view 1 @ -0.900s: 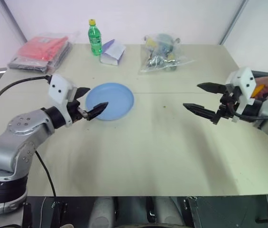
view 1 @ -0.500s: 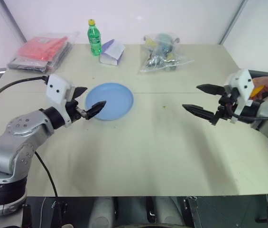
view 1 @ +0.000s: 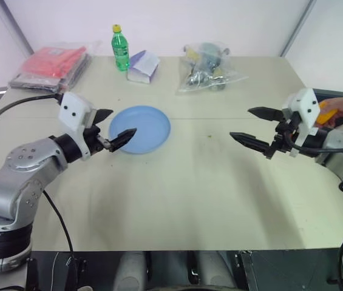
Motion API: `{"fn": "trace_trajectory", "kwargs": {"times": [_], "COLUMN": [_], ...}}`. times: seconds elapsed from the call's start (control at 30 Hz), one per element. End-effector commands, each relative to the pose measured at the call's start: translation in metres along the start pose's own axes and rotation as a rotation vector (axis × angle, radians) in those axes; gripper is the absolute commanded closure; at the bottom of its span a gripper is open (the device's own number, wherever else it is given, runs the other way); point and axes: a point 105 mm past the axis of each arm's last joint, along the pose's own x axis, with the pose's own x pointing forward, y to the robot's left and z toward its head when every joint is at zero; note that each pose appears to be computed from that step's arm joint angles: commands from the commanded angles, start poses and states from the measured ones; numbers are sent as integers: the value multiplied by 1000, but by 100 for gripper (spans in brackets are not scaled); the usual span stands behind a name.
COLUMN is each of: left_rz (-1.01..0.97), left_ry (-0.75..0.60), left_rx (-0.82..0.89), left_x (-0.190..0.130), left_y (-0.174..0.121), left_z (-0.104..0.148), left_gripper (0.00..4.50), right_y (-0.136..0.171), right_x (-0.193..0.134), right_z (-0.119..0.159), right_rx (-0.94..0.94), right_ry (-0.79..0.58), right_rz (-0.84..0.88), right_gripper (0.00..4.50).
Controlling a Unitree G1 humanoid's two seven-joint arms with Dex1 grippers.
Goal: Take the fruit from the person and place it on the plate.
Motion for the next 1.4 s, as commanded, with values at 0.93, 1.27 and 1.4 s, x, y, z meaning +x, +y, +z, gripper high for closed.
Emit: {"fn": "trace_trajectory", "kwargs": {"times": [0.93, 1.27, 1.4], "left_rz": [-11, -12, -10], "left_ry": [-47, -58, -55], "left_rx": [46, 51, 53], "left_x": [5, 10, 13], "left_y": [-3, -3, 0], "left_z": [12, 13, 11], "left_gripper": [4, 4, 4], "right_y": [3, 4, 8], "right_x": [-2, 27, 45], "right_z": [22, 61, 78], "right_rx": [-29, 485, 672], "right_ry": [-84, -280, -329], "right_rz": [-18, -149, -196], "right_gripper": [0, 0, 0]}}
